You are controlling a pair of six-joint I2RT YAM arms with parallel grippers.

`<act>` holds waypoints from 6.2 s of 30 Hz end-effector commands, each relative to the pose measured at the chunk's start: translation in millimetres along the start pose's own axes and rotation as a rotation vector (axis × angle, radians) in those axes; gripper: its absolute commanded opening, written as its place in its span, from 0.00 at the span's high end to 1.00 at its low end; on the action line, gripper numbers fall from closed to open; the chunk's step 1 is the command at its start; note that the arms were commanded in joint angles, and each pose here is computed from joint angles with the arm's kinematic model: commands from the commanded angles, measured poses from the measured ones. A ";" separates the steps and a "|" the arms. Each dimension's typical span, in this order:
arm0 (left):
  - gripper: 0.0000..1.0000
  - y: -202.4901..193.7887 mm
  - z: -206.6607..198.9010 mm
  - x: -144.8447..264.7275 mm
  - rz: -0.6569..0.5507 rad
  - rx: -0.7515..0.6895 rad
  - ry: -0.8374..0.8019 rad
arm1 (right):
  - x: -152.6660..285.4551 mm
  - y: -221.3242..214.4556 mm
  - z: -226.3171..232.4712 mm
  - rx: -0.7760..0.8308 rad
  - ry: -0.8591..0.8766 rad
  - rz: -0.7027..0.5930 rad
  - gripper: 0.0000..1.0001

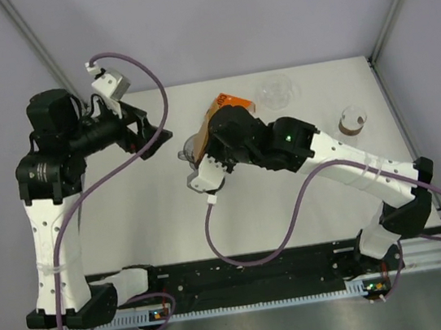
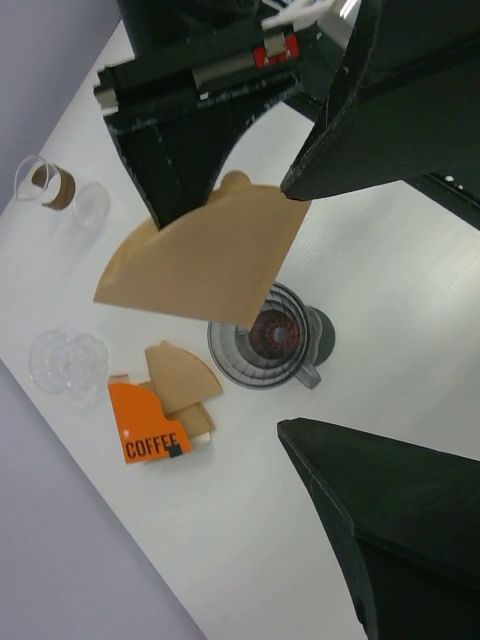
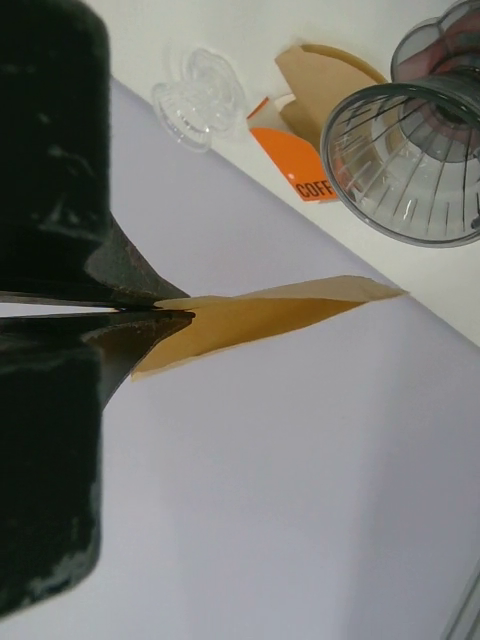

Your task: Place the coffee filter in the dripper

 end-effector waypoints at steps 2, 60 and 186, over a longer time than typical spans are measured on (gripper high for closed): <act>0.04 3.6 -9.9 -26.3 0.024 0.042 -0.054 | 8.9 8.9 -18.8 0.146 -0.069 0.076 1.00; 1.00 -29.7 -4.0 -100.6 0.198 0.148 0.306 | 62.8 -13.1 -2.2 -1.322 -0.589 -0.595 0.04; 0.34 -99.5 25.0 -124.9 0.300 0.240 0.251 | -58.1 -42.8 25.7 -1.720 -0.116 -0.346 0.45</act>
Point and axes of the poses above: each gripper's point midway between its finger pads, its own x axis back along the fingers, its own z axis along the line the jaws close on, y = z × x, the point moved 9 cm from there along x, back along the fingers, and after that the axes turned 5 degrees about -x, right-handed, at the moved point
